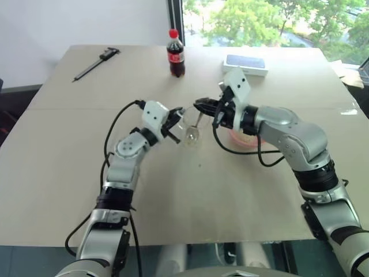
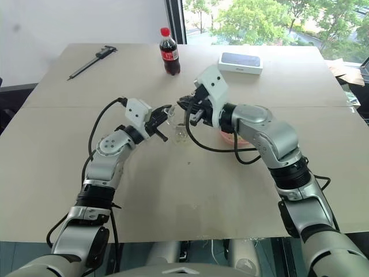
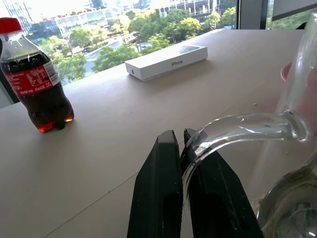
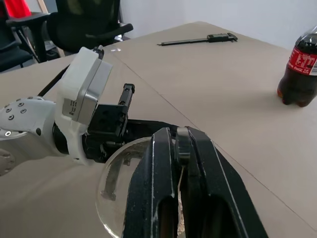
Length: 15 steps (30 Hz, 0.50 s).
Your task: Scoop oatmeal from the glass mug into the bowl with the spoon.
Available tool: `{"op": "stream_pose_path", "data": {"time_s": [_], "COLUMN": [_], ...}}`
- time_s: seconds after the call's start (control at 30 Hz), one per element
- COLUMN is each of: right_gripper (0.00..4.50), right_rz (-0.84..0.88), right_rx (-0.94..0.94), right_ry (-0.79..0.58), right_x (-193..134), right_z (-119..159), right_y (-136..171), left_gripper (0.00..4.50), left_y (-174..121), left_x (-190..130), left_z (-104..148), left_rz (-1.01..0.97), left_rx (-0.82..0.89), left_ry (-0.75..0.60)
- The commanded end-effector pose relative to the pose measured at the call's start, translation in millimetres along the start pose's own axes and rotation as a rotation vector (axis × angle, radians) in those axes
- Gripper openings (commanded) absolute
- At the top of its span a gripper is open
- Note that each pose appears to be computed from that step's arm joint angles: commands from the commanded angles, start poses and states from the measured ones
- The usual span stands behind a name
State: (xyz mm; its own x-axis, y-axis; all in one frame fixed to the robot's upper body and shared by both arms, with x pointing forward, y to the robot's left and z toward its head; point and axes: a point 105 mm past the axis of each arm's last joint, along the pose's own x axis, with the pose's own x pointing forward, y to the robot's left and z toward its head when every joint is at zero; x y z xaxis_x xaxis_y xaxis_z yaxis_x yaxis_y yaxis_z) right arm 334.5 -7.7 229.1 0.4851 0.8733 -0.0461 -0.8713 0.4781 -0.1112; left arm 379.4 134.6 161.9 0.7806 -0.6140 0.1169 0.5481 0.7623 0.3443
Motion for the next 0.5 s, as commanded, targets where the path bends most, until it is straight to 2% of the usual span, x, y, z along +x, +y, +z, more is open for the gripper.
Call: {"op": "stream_pose_path", "data": {"time_s": [0.03, 0.27, 0.5], "right_gripper": [0.0, 0.0, 0.0], "right_rz": [-0.012, -0.115, -0.16], "right_rx": [0.138, 0.424, 0.441], "right_ry": [-0.001, -0.035, -0.054], "right_x": [-2, -7, -16], "right_z": [0, 15, 27], "right_y": [1, -21, -30], "left_gripper": [0.04, 0.04, 0.04], "left_y": [-4, -6, -7], "left_x": [5, 6, 8], "left_z": [24, 17, 8], "left_rz": [-0.02, 0.0, 0.028], "left_rx": [0.051, 0.0, -0.025], "left_ry": [-0.085, -0.094, -0.078]}}
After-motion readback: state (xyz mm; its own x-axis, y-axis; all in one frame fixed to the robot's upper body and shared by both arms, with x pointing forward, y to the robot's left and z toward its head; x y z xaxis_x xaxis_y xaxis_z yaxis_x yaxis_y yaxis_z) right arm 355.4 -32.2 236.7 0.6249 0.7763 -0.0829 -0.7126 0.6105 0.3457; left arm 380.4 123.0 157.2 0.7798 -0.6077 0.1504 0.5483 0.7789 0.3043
